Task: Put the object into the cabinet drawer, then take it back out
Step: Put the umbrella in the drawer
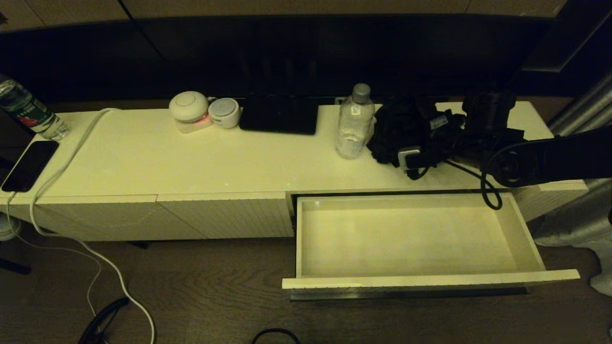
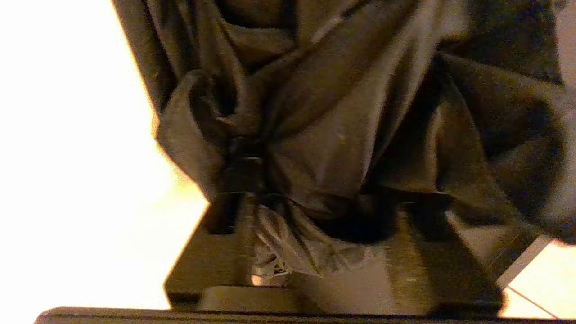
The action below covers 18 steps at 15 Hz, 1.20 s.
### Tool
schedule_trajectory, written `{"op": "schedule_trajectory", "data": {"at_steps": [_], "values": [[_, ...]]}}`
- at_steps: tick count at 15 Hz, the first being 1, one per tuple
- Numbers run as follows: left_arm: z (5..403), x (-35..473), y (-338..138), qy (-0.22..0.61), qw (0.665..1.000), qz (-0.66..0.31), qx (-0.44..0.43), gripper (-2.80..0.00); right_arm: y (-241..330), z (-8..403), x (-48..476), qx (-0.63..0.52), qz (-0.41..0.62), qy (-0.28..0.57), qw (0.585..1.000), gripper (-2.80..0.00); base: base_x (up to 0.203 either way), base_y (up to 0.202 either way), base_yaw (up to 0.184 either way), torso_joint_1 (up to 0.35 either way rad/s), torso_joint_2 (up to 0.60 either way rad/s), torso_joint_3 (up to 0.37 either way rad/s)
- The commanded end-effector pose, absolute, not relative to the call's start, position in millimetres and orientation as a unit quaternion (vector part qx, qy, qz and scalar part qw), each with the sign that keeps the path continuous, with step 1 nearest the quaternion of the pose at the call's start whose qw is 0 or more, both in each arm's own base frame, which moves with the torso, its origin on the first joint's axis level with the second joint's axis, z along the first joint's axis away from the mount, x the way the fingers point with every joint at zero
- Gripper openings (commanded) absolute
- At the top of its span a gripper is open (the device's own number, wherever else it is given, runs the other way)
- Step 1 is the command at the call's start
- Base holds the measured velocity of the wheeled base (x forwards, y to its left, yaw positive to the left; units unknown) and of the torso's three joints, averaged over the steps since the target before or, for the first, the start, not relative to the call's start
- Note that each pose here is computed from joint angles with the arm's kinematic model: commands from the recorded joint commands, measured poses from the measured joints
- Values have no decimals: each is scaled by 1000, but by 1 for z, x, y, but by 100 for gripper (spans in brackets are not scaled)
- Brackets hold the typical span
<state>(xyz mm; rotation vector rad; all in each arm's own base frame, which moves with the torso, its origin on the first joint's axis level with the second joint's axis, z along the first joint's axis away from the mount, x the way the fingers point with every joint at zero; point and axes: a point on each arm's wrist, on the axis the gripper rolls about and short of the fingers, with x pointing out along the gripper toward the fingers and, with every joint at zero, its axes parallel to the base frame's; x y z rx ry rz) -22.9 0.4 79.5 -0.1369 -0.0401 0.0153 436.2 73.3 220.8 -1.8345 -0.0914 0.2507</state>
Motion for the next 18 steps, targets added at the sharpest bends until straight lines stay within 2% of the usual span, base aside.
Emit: {"op": "schedule_trajectory", "data": {"at_steps": [1,4,8,13,18], "values": [[79,-23,0,-21,997,8,-69,-280,73,224,435,-795,102,-39,597,-280,0,0,0,0,0,0],[80,-23,0,-21,997,8,-69,-280,73,229,430,-774,99,-38,625,-280,0,0,0,0,0,0],[80,-23,0,-21,997,8,-69,-280,72,244,411,-766,56,-5,640,-280,0,0,0,0,0,0],[79,-23,0,-21,997,8,-69,-280,72,278,354,-716,24,7,697,-280,0,0,0,0,0,0],[80,-23,0,-21,997,8,-69,-280,70,285,296,-654,29,19,756,-280,0,0,0,0,0,0]]}}
